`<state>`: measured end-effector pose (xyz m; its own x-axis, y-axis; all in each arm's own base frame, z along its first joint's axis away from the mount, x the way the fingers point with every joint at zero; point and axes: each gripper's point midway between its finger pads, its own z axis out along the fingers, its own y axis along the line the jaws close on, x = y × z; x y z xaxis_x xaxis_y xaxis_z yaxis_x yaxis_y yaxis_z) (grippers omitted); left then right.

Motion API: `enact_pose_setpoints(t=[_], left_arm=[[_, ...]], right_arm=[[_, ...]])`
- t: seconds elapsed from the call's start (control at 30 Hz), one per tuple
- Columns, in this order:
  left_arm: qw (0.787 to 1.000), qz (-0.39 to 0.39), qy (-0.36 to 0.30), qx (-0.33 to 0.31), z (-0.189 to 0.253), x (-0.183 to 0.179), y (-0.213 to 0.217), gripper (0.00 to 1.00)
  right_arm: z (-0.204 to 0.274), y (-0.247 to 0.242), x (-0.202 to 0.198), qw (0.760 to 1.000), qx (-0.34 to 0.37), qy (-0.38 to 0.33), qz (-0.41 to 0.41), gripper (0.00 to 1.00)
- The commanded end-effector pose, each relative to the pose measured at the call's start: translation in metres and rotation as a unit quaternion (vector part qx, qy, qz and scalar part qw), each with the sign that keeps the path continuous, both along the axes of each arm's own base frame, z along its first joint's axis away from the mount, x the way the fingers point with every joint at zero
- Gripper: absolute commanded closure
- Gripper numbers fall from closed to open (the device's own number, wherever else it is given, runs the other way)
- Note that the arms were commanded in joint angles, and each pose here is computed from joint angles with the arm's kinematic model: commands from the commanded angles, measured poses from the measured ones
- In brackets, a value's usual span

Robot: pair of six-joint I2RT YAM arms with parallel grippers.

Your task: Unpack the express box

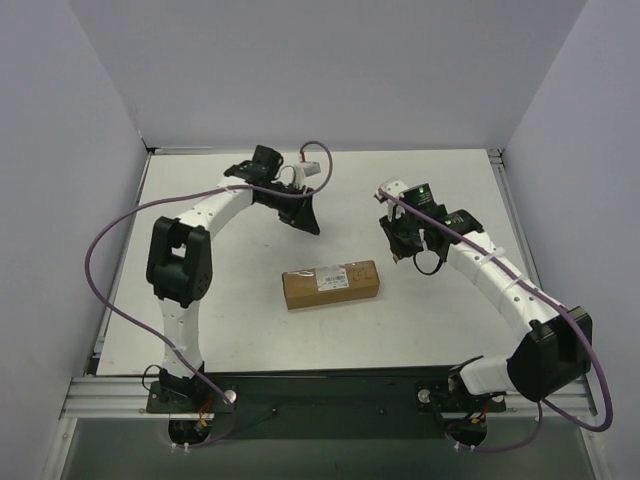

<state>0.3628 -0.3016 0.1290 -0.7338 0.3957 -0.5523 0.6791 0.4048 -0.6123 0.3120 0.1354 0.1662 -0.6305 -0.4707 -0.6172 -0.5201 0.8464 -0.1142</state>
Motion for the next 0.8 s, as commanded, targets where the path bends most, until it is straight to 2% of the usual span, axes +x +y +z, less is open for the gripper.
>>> enact_pose_setpoints(t=[0.0, 0.03, 0.07, 0.13, 0.17, 0.27, 0.33, 0.37, 0.43, 0.5, 0.6, 0.67, 0.73, 0.77], left_arm=[[0.998, 0.04, -0.03, 0.028, 0.007, 0.023, 0.08, 0.61], [0.998, 0.043, -0.032, 0.022, 0.012, 0.021, 0.097, 0.72], [0.999, 0.03, -0.03, 0.015, 0.015, 0.014, 0.102, 0.78], [0.999, -0.033, -0.007, 0.015, 0.016, -0.025, 0.114, 0.9], [0.998, -0.061, 0.003, 0.014, 0.015, -0.042, 0.114, 1.0], [0.984, -0.175, 0.031, 0.021, 0.008, -0.112, 0.118, 1.0], [0.969, -0.243, 0.011, 0.031, 0.005, -0.141, 0.122, 1.0], [0.957, -0.285, 0.013, 0.052, -0.009, -0.162, 0.122, 1.0], [0.946, -0.319, -0.022, 0.06, -0.013, -0.175, 0.118, 1.0], [0.933, -0.35, -0.052, 0.067, -0.021, -0.184, 0.107, 1.0], [0.928, -0.361, -0.075, 0.057, -0.023, -0.182, 0.089, 1.0], [0.929, -0.355, -0.081, 0.059, -0.029, -0.173, 0.081, 1.0], [0.94, -0.326, -0.067, 0.076, -0.035, -0.162, 0.079, 1.0], [0.943, -0.31, -0.089, 0.084, -0.04, -0.147, 0.075, 0.99]], right_arm=[[-0.015, -0.01, 0.007, 0.999, -0.03, -0.012, 0.022, 1.0], [-0.013, -0.011, 0.012, 0.999, -0.032, -0.02, 0.02, 1.0], [-0.015, -0.01, 0.018, 0.999, -0.035, -0.019, 0.02, 1.0], [-0.004, -0.006, 0.035, 0.999, -0.03, -0.038, 0.023, 1.0], [-0.011, -0.001, 0.04, 0.999, -0.027, -0.026, 0.029, 1.0], [-0.013, 0.016, 0.059, 0.999, -0.009, -0.025, 0.047, 1.0], [-0.013, 0.025, 0.072, 0.998, 0.003, -0.034, 0.05, 1.0], [-0.021, 0.034, 0.076, 0.998, 0.012, -0.024, 0.062, 1.0], [-0.022, 0.041, 0.083, 0.997, 0.022, -0.022, 0.069, 1.0], [-0.03, 0.048, 0.082, 0.996, 0.03, -0.009, 0.08, 1.0], [-0.035, 0.048, 0.076, 0.996, 0.03, -0.002, 0.09, 1.0], [-0.038, 0.047, 0.066, 0.994, 0.033, 0.008, 0.1, 1.0], [-0.035, 0.049, 0.053, 0.992, 0.046, 0.018, 0.112, 1.0], [-0.043, 0.048, 0.041, 0.991, 0.046, 0.037, 0.119, 1.0]])
